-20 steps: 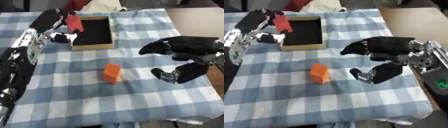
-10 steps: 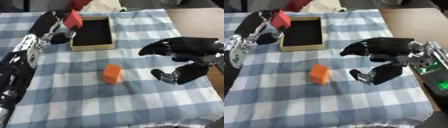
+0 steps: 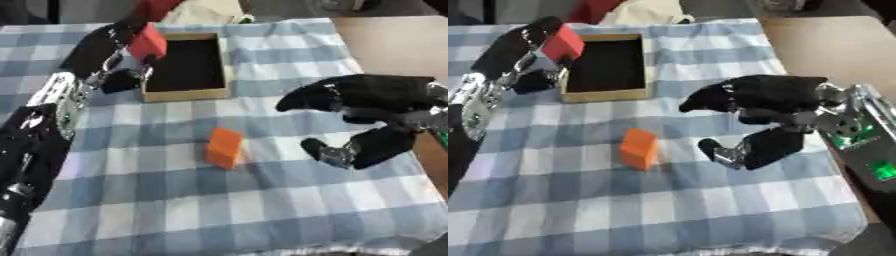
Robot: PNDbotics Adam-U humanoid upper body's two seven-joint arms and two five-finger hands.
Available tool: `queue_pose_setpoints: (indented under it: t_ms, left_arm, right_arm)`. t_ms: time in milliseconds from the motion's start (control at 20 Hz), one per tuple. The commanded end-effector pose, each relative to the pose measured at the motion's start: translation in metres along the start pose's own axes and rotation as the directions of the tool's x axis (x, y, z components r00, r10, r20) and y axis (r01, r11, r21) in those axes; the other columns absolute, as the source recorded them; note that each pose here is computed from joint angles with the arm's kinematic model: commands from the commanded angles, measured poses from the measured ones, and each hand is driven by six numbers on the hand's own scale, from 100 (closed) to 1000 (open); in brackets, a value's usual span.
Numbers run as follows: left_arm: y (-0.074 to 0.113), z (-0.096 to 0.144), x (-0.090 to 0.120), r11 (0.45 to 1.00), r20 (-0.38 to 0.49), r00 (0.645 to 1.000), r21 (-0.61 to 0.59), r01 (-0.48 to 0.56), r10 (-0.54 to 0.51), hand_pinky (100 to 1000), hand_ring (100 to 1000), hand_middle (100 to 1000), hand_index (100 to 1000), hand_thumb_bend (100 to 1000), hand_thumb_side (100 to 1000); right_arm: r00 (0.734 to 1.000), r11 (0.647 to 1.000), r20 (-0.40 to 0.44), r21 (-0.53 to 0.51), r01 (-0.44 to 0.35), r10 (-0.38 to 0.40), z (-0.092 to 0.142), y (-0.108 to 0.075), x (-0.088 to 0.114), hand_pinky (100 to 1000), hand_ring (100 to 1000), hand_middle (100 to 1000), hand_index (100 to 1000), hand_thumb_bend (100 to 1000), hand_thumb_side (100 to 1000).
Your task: Pick up objects on the table and place them in the box.
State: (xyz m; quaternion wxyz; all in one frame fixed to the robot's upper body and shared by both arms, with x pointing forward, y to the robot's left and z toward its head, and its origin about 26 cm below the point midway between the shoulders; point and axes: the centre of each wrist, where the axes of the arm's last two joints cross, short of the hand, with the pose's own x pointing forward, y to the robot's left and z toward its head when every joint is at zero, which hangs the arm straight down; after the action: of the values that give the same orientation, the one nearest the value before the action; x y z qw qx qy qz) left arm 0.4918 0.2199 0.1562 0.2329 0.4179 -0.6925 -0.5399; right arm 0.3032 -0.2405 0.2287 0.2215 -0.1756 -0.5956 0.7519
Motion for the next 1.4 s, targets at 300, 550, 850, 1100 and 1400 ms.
queue_pose_setpoints:
  t_ms: [300,550,850,1100,1400]
  left_arm:
    - [0.023,-0.010,-0.002,0.986,0.017,0.990,0.097,0.138,-0.141,895,931,990,995,336,1000]
    - [0.019,-0.006,-0.005,0.982,0.003,0.987,0.106,0.157,-0.158,888,920,977,999,270,1000]
    - [0.029,0.006,-0.013,0.986,0.043,0.999,0.166,0.002,-0.009,848,861,894,1000,100,988]
    - [0.055,0.025,-0.012,0.978,0.168,0.973,0.111,-0.177,0.157,817,815,843,1000,100,927]
    - [0.082,0.052,-0.001,0.911,0.266,0.873,-0.056,-0.410,0.409,786,768,799,1000,100,839]
  right_arm:
    - [1.000,1.000,-0.005,-0.009,-0.023,0.023,0.004,-0.007,0.001,913,853,912,1000,100,957]
    - [1.000,1.000,-0.008,-0.010,-0.020,0.020,0.005,-0.006,0.001,914,853,912,1000,100,957]
    - [1.000,1.000,-0.016,-0.002,-0.021,0.021,0.006,-0.007,0.000,913,855,915,1000,100,964]
    - [0.999,0.998,0.005,0.034,-0.046,0.045,0.003,-0.011,0.002,909,858,921,1000,100,960]
    - [0.996,0.995,0.032,0.053,-0.081,0.079,-0.007,-0.021,0.009,902,862,942,1000,100,939]
